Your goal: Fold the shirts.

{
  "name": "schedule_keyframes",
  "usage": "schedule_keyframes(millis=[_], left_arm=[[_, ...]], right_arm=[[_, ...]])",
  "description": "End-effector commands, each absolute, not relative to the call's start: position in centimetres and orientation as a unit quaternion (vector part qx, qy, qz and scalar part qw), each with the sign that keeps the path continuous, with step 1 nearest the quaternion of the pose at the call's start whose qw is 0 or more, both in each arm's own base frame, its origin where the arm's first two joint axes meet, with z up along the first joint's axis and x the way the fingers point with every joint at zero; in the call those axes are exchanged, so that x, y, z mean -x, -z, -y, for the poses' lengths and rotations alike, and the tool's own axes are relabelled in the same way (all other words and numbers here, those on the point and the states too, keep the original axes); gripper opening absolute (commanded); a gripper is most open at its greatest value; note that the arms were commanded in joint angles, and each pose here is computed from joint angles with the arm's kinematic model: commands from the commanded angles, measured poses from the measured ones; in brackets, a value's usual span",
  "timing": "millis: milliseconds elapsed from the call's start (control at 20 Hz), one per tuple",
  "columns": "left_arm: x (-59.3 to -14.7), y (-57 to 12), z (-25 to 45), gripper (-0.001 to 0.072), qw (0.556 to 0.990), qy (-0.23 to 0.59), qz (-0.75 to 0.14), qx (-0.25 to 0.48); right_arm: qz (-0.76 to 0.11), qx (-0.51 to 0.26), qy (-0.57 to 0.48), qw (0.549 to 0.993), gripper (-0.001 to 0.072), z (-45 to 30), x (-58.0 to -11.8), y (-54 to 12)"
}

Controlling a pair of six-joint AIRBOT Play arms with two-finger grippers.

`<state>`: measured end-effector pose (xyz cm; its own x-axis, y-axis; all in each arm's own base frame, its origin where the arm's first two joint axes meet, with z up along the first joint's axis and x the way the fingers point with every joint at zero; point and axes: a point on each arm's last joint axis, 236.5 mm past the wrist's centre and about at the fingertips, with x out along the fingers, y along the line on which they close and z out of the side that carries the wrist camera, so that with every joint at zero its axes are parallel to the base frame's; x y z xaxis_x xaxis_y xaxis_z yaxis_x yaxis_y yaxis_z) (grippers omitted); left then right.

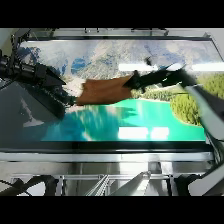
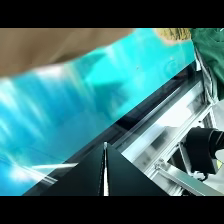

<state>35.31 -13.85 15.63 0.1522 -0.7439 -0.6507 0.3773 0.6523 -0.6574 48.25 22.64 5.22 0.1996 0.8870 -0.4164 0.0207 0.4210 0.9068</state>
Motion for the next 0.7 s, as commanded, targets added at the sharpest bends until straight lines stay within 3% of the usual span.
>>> schedule_keyframes(millis=[0,150,300,500,650], left_arm=[[-35.2,-15.6,13.9,0.002,0.738,0.381,-0.53,0.172],[-35.2,-15.6,13.9,0.002,0.74,0.386,-0.526,0.165],[-35.2,-15.6,13.9,0.002,0.74,0.386,-0.526,0.164],[-35.1,-15.6,13.9,0.002,0.738,0.387,-0.527,0.164],[-35.2,-15.6,13.9,0.002,0.739,0.387,-0.527,0.164]], right_arm=[[-0.44,-0.47,-0.248,0.723,0.0015,-9.6,-49.4,-15.3],[-0.356,-0.53,-0.125,0.76,0.0015,4.8,-46.9,-20.2],[-0.375,-0.535,0.076,0.753,0.0015,17.5,-38.8,-17.0],[-0.426,-0.493,0.337,0.68,0.0014,28.3,-23.1,-11.7],[-0.419,-0.516,0.419,0.618,0.0016,29.9,-14.7,-9.1]])
